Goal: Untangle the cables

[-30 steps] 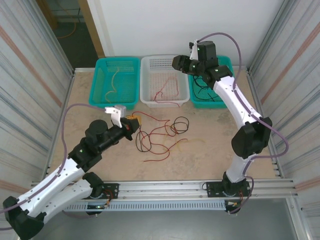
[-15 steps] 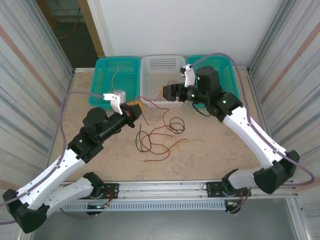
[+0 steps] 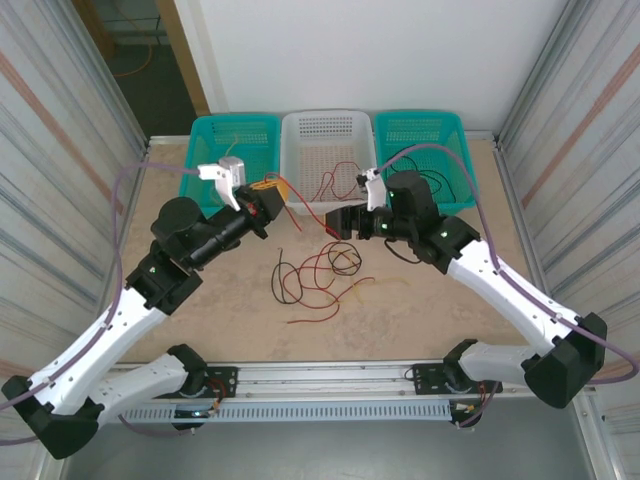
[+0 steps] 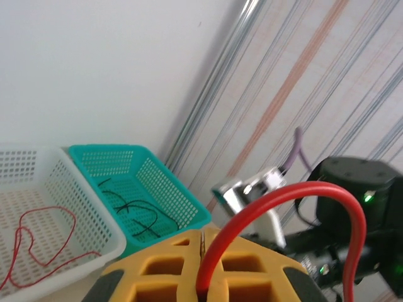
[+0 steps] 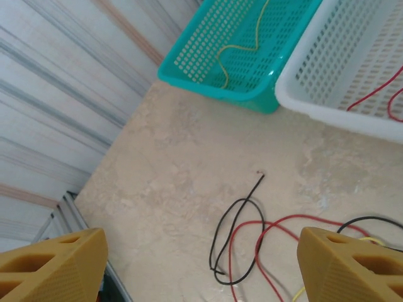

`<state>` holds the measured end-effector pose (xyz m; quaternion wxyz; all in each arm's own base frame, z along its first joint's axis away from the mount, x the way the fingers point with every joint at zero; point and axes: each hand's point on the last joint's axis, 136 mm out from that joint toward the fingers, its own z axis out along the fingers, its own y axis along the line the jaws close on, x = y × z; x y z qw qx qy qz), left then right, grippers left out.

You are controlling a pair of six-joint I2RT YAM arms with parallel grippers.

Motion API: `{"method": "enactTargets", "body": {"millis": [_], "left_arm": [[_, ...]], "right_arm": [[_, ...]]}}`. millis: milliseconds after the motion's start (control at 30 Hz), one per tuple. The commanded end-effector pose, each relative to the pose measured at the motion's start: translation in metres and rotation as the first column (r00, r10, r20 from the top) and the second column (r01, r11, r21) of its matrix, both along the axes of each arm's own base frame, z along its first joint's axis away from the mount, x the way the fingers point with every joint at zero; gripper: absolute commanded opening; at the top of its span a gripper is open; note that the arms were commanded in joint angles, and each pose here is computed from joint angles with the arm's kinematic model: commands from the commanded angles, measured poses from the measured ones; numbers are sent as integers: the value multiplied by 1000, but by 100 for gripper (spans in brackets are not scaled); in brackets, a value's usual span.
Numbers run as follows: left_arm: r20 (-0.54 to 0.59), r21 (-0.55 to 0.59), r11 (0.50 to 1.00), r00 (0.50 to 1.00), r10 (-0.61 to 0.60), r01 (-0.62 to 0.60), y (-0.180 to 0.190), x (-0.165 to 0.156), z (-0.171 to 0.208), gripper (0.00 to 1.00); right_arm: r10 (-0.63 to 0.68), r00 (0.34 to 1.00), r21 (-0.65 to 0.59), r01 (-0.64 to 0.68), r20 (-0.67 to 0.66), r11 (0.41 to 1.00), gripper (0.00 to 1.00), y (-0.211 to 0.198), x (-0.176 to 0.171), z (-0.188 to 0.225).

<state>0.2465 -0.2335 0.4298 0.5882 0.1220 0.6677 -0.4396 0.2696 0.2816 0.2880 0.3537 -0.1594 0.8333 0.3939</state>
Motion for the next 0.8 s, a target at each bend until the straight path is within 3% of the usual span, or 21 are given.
{"method": "enactTargets", "body": {"millis": [0, 400, 767], "left_arm": [[73, -25, 999, 997, -20, 22, 2, -7, 31, 0], [190, 31, 996, 978, 82, -89, 23, -6, 81, 0], [194, 35, 981, 964, 181, -192, 31, 26, 111, 0]], "right_arm": [[30, 999, 67, -29, -19, 997, 76, 17, -6, 0], [-5, 995, 49, 10, -103, 999, 77, 15, -15, -37], [-124, 969, -52, 115, -212, 992, 73, -1, -11, -92]]}}
